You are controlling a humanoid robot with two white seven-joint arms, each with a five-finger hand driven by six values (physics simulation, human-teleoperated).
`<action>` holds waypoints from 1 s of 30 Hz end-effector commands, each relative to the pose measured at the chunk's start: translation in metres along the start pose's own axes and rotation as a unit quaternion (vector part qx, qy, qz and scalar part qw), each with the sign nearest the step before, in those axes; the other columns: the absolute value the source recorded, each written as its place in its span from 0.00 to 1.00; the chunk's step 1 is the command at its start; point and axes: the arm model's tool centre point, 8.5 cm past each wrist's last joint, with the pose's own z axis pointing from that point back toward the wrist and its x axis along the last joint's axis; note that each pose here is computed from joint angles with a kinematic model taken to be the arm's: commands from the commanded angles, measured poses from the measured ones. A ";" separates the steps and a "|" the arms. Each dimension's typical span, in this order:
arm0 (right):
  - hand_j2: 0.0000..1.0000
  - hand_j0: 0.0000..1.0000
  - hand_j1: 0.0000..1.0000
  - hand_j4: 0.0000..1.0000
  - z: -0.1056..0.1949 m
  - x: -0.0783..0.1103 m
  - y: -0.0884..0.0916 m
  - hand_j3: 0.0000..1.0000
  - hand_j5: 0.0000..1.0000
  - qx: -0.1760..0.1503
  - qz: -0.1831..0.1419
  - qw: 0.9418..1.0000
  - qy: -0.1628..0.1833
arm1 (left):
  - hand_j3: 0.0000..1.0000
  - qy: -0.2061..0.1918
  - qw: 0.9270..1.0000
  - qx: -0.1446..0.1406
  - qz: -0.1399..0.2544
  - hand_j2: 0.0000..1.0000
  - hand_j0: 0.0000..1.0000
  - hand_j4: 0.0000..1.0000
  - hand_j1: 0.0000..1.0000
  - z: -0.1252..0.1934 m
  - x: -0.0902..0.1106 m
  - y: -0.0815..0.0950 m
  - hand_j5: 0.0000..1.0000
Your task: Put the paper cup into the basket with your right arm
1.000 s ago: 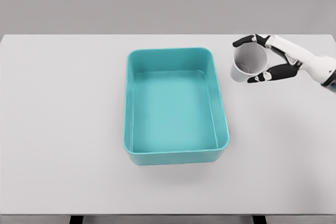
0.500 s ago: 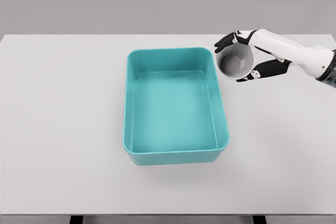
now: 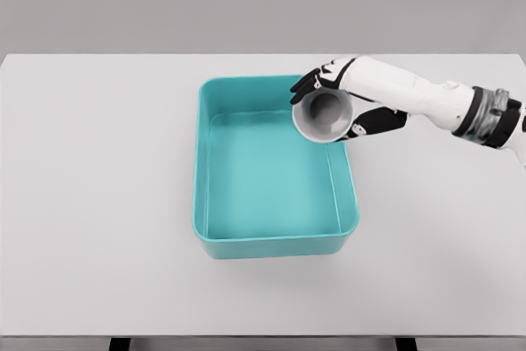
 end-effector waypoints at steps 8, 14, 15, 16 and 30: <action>0.69 0.69 0.69 0.69 -0.063 0.013 0.055 0.69 0.69 0.098 0.055 0.994 0.005 | 1.00 0.000 1.000 0.000 0.000 1.00 1.00 1.00 1.00 0.000 0.000 0.000 1.00; 0.69 0.69 0.69 0.69 -0.078 0.008 0.090 0.69 0.69 0.157 0.084 0.983 0.038 | 1.00 0.000 1.000 0.000 0.000 1.00 1.00 1.00 1.00 0.000 0.000 0.000 1.00; 0.69 0.69 0.69 0.69 -0.079 0.003 0.097 0.69 0.69 0.167 0.087 0.981 0.048 | 1.00 0.000 1.000 0.000 0.000 1.00 1.00 1.00 1.00 0.000 0.000 0.000 1.00; 0.69 0.69 0.69 0.69 -0.080 0.001 0.101 0.69 0.69 0.172 0.086 0.980 0.051 | 1.00 0.000 1.000 0.000 0.000 1.00 1.00 1.00 1.00 0.000 0.000 0.000 1.00; 1.00 1.00 1.00 1.00 -0.068 0.009 0.054 1.00 1.00 0.107 0.090 0.989 0.039 | 1.00 0.000 1.000 0.000 0.000 1.00 1.00 1.00 1.00 0.000 0.000 0.000 1.00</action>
